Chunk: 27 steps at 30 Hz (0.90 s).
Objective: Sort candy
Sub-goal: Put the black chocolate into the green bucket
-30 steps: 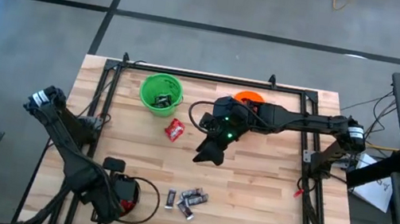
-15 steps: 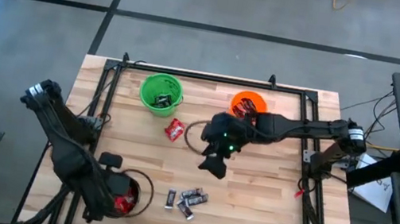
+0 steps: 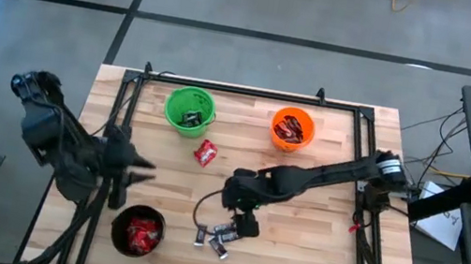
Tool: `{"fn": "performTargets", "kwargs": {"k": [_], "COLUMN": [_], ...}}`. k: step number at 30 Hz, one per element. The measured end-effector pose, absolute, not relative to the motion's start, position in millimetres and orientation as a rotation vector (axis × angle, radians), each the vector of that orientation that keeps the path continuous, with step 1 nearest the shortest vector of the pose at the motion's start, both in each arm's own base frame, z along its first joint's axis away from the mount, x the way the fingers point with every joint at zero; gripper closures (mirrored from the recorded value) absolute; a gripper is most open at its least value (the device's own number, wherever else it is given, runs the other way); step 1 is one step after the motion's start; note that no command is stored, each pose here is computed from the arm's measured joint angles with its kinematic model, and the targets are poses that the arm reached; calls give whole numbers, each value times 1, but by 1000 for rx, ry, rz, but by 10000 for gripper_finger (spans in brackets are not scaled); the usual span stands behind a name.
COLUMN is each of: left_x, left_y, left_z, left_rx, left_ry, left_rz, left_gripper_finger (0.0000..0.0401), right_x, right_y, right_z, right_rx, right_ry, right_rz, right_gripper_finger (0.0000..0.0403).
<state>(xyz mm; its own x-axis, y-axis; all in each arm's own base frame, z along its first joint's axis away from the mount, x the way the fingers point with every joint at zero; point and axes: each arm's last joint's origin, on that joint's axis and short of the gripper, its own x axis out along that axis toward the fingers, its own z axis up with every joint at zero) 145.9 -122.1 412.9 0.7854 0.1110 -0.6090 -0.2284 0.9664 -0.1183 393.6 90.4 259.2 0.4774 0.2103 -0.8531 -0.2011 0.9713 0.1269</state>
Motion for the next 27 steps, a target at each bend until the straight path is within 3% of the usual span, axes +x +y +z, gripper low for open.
{"fn": "performTargets", "kwargs": {"k": [6,15,27], "left_x": [136,133,143], "left_y": [-107,-103,-113], "left_z": [427,429,420], "left_rx": [-155,-133,-74], "left_ry": [470,451,493], "left_rz": [273,295,312], "left_gripper_finger": [318,324,324], "right_x": [409,420,423], "right_y": [92,111,114], "right_z": [213,151,144], "right_rx": [-87,-78,-48], "right_ry": [1145,1267,1245], "right_rz": [294,343,305], "right_gripper_finger": [163,178,179]}}
